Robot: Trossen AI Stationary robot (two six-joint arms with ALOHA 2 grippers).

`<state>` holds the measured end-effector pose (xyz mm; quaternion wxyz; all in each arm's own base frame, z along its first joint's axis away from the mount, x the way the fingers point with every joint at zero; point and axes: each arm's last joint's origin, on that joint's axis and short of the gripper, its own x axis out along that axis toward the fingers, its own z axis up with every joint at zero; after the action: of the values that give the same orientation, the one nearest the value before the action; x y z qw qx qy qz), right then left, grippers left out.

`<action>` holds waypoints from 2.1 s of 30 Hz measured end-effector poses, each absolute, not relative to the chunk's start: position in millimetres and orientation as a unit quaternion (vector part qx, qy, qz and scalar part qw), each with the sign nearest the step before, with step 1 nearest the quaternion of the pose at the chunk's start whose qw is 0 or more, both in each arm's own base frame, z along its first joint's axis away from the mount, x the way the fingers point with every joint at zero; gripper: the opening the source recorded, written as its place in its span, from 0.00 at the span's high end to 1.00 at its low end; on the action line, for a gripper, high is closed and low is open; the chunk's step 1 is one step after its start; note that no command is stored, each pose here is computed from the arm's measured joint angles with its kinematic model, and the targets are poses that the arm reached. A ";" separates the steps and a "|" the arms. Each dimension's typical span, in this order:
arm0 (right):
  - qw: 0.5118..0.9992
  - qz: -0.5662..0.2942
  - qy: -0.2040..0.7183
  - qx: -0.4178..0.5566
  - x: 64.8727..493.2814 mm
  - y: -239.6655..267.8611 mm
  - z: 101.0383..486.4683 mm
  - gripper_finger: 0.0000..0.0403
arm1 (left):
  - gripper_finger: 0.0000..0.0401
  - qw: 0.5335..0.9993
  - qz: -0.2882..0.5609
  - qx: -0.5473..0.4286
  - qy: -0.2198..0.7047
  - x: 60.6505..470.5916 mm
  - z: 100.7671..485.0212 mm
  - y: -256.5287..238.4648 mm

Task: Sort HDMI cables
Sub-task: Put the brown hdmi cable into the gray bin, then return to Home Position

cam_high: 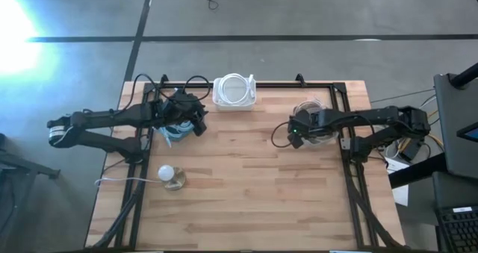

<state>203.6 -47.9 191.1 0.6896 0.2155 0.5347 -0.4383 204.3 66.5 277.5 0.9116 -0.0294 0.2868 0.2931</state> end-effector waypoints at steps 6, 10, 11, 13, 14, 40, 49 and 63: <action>0.676 -0.450 0.541 0.221 197.5 -46.9 182.3 0.98 | 0.69 0.912 0.293 -0.029 0.287 204.3 277.5 66.5; 0.670 -0.453 0.545 0.220 194.6 -46.3 178.2 0.98 | 0.69 0.912 0.293 -0.029 0.287 204.3 277.5 66.5; 0.670 -0.452 0.546 0.220 194.4 -46.3 178.0 0.98 | 0.69 0.912 0.293 -0.029 0.287 204.3 277.5 66.5; 0.671 -0.450 0.547 0.220 194.7 -46.3 179.8 0.98 | 0.69 0.912 0.293 -0.029 0.287 204.2 277.6 66.5; 0.674 -0.447 0.545 0.221 196.0 -46.3 182.7 0.98 | 0.69 0.912 0.293 -0.029 0.286 204.3 278.0 66.4; 0.946 -0.166 0.275 0.041 164.0 -8.1 297.5 0.98 | 0.69 0.967 0.243 0.009 0.077 139.7 290.9 44.6; 0.994 0.066 0.077 -0.042 147.2 3.8 260.4 0.98 | 0.69 0.978 0.179 0.072 -0.076 126.4 231.4 36.8; 0.999 -0.001 0.029 -0.015 109.2 0.1 213.5 0.98 | 0.69 0.980 0.176 0.025 -0.091 117.3 191.4 34.5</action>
<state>109.2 0.1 213.5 0.9995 -0.0148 0.0294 -0.0005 117.3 34.5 191.4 0.9798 0.0254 -0.0913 0.1760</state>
